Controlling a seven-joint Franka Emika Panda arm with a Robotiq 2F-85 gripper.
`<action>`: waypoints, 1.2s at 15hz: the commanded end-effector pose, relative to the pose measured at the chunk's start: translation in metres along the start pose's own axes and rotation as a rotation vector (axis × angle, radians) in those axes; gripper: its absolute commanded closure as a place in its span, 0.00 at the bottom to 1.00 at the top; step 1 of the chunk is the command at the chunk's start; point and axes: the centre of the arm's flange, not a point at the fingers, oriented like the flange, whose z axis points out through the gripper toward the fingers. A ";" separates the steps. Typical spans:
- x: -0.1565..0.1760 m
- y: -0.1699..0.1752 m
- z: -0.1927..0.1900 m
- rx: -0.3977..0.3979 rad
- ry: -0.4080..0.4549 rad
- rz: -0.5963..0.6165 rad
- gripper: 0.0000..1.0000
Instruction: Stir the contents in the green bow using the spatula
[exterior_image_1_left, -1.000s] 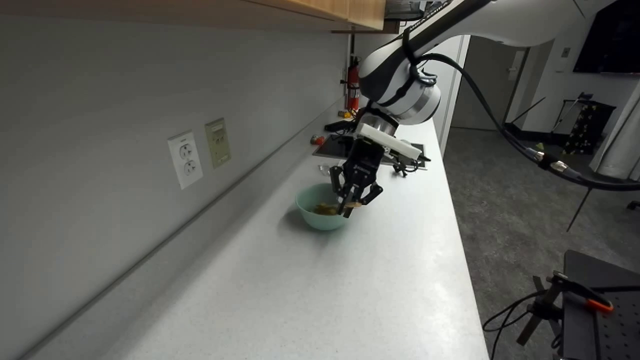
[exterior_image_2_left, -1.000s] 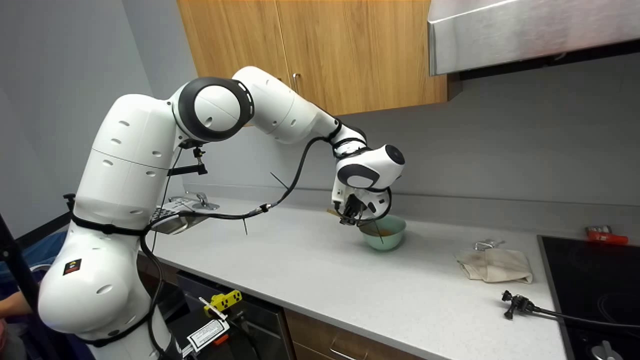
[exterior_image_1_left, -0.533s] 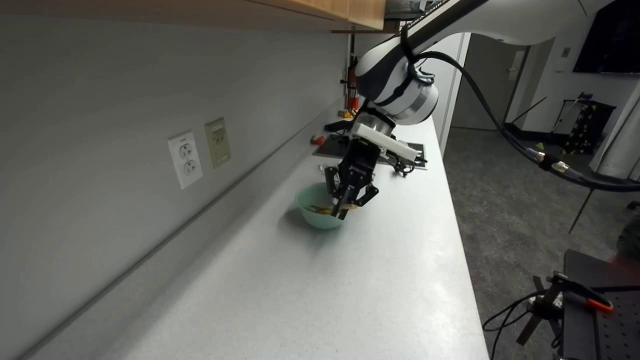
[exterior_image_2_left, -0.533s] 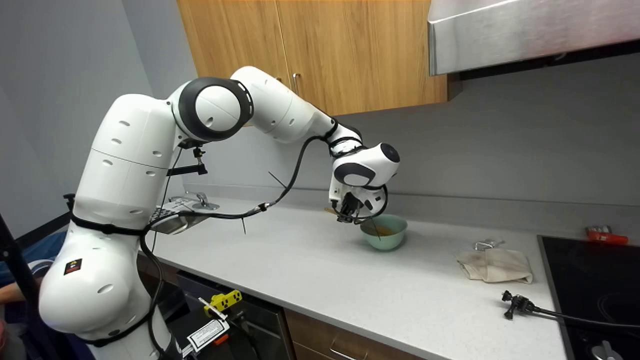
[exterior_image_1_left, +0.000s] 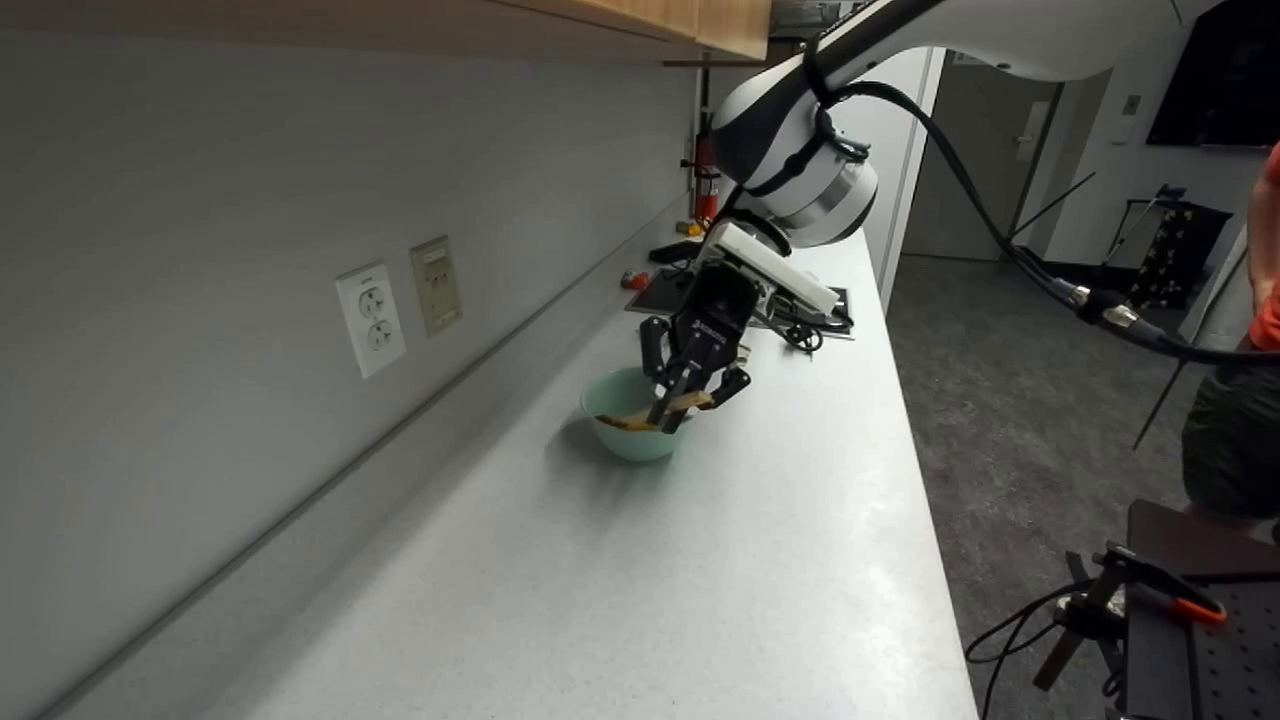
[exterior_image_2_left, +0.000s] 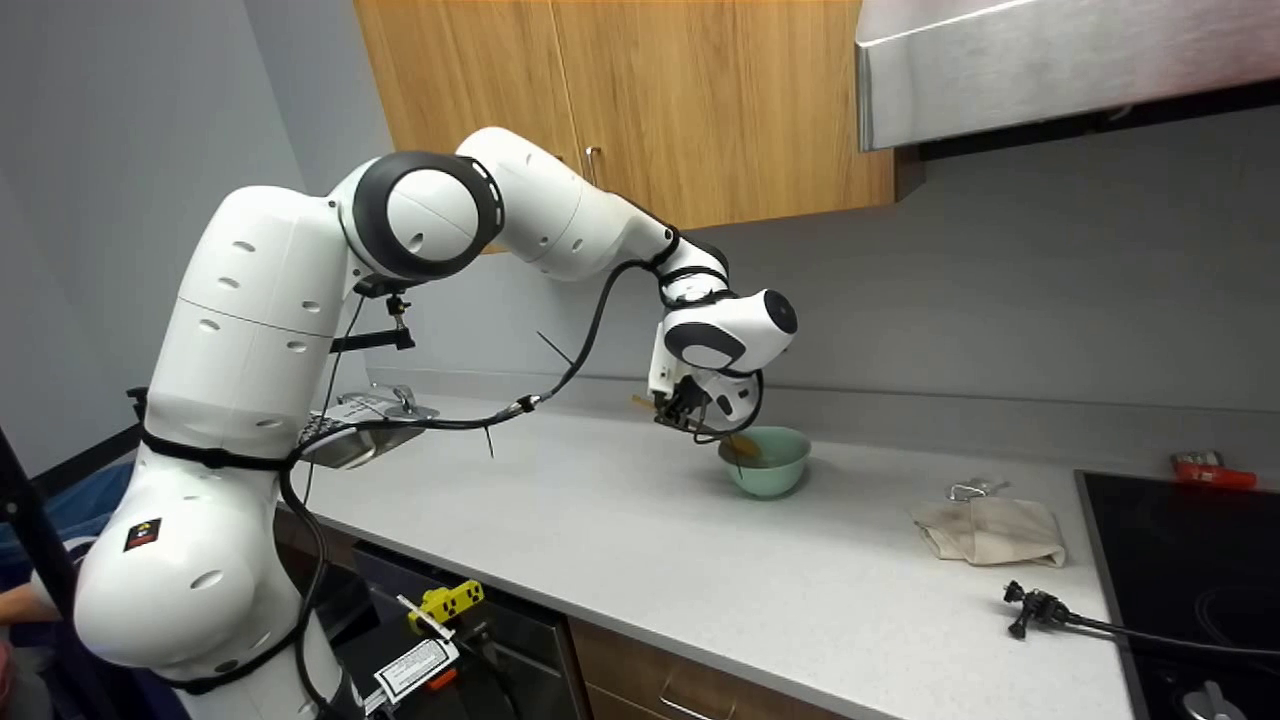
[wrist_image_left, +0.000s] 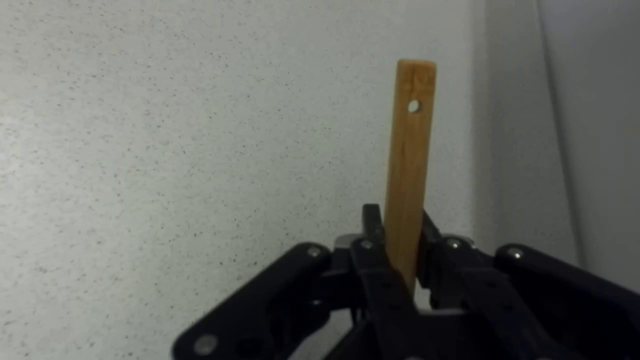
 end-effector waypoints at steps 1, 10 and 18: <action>0.002 0.004 -0.014 0.035 0.012 0.001 0.96; 0.024 0.028 -0.035 0.044 0.100 0.071 0.96; 0.025 0.031 -0.016 0.068 0.023 0.088 0.96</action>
